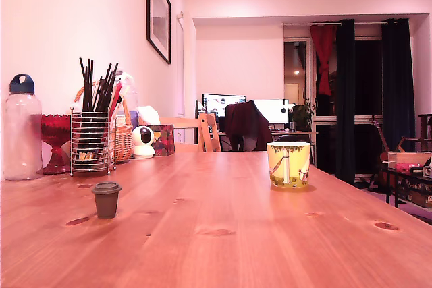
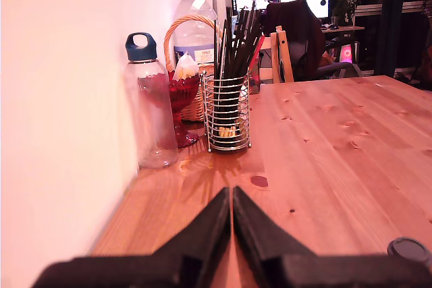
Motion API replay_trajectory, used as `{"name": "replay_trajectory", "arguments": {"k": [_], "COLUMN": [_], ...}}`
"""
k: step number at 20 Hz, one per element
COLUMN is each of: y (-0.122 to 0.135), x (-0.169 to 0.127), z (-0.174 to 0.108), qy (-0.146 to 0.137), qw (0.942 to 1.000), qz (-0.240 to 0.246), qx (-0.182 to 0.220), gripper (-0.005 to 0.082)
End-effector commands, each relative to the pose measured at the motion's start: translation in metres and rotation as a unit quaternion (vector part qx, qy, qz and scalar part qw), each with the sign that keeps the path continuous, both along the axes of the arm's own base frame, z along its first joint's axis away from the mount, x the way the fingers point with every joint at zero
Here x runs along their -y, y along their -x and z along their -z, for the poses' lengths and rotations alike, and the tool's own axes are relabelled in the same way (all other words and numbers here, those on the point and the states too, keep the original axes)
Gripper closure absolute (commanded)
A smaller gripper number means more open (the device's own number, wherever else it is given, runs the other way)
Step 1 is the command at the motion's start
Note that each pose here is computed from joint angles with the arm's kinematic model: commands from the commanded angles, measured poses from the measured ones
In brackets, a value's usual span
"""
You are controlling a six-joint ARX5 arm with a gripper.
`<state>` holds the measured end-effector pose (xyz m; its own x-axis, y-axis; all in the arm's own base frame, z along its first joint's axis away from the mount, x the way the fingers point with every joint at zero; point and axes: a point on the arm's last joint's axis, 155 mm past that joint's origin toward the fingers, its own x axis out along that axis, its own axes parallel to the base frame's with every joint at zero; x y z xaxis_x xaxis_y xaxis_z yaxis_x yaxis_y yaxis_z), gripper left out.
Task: Pick the coffee capsule and then drop it inside the coffee cup in front of you
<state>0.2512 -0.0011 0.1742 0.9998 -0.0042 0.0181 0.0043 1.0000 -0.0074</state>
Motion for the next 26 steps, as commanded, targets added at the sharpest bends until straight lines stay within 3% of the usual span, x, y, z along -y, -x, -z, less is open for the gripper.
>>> {"name": "replay_trajectory", "arguments": {"k": [1,8,11,14,17,20,26], "y": [0.002,0.002,0.004,0.007,0.006,0.002,-0.007], "x": [0.013,0.013,0.028,0.040,0.052,0.065,0.095], "z": [0.028,0.027,0.008,0.002,0.011,0.022,0.050], "qy": [0.079,0.088,0.106,0.112,0.116,0.101,0.048], "qw": [0.9945,0.9937,0.9902,0.9862,0.9810,0.9760,0.9630], "qz": [0.044,0.046,0.087,0.119,0.145,0.168,0.215], "qx": [-0.053,-0.051,-0.024,-0.026,-0.057,-0.095,-0.156], "gripper": [0.0793,0.0793,0.0793,0.0793,0.0793,0.0793,0.0793]}}
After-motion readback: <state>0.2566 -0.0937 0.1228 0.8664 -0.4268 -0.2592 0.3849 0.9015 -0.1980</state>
